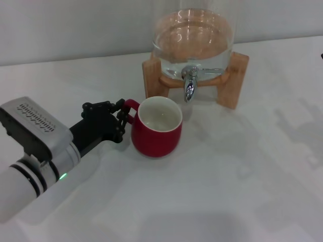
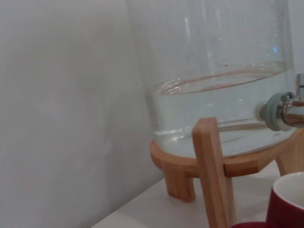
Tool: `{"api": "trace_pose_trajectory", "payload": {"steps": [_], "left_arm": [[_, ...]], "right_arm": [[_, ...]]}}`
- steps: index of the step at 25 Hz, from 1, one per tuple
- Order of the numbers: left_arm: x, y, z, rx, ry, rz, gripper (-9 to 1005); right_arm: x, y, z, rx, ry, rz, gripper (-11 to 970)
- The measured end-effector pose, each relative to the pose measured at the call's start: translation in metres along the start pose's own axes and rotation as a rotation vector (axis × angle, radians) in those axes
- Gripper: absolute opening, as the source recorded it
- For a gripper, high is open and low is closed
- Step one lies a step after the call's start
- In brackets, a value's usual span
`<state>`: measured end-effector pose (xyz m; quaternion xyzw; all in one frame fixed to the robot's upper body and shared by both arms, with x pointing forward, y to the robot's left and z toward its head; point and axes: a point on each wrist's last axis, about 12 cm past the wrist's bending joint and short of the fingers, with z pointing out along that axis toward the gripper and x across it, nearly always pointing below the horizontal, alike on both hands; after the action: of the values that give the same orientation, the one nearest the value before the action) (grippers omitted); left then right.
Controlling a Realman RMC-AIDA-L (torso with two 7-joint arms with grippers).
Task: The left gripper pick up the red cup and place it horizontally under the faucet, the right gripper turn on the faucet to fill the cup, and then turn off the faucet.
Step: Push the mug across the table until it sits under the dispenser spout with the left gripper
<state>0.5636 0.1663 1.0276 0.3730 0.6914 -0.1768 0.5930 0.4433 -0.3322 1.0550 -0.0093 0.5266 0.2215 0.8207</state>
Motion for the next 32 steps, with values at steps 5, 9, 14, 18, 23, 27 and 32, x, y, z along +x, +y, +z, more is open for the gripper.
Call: {"api": "trace_pose_trajectory", "payload": {"steps": [5, 9, 14, 18, 23, 27, 32], "left_arm": [[-0.004, -0.002, 0.006, 0.02, 0.007, 0.02, 113], [-0.006, -0.003, 0.009, 0.021, 0.01, 0.023, 112], [-0.007, -0.003, 0.011, 0.024, 0.021, 0.027, 112], [-0.006, -0.007, 0.014, 0.042, 0.042, 0.041, 112], [-0.007, -0.009, 0.016, 0.047, 0.048, 0.046, 111], [-0.008, -0.009, 0.017, 0.05, 0.045, 0.048, 110], [-0.008, -0.009, 0.017, 0.051, 0.045, 0.048, 104]], "right_arm": [[0.001, 0.0, 0.002, -0.001, 0.001, 0.002, 843], [0.002, 0.001, 0.004, -0.009, 0.004, 0.005, 843], [0.003, 0.003, 0.007, -0.017, 0.002, 0.011, 843], [0.004, 0.004, 0.008, -0.018, 0.004, 0.016, 843], [0.004, 0.004, 0.008, -0.017, 0.005, 0.017, 843], [0.004, 0.004, 0.008, -0.017, 0.005, 0.017, 843], [0.004, 0.004, 0.009, -0.018, 0.005, 0.018, 843]]}}
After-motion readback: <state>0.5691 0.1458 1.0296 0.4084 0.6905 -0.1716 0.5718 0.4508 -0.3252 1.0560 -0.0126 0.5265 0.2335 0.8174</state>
